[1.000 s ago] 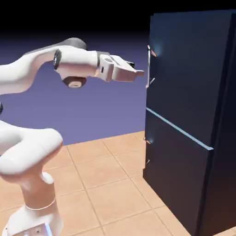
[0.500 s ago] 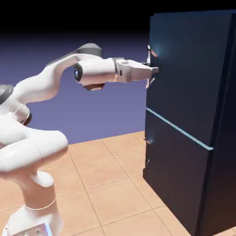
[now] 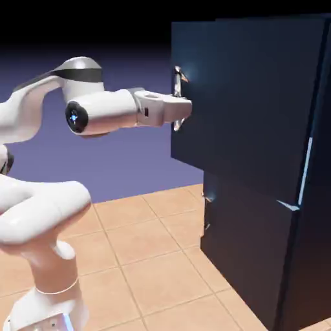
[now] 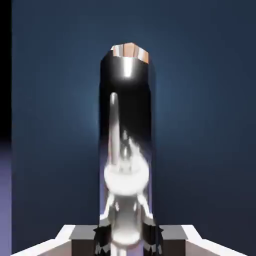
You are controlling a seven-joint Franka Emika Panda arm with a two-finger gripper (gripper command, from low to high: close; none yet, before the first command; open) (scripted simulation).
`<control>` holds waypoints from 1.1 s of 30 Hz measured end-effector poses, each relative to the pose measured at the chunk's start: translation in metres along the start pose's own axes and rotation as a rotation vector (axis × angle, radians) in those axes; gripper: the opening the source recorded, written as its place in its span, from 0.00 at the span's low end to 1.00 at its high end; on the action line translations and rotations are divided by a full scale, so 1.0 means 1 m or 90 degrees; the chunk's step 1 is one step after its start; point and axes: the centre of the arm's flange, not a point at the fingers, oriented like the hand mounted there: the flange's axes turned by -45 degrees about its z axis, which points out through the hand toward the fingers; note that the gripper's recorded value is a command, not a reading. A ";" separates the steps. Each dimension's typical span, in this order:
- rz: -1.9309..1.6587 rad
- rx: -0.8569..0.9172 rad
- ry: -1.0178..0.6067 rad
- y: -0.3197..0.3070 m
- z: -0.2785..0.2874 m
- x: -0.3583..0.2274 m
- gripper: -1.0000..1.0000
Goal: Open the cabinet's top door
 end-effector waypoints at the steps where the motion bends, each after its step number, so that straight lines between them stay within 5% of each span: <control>1: 0.000 0.012 0.000 0.003 -0.006 0.000 0.00; 33: 0.000 0.489 0.000 0.195 -0.191 0.000 0.00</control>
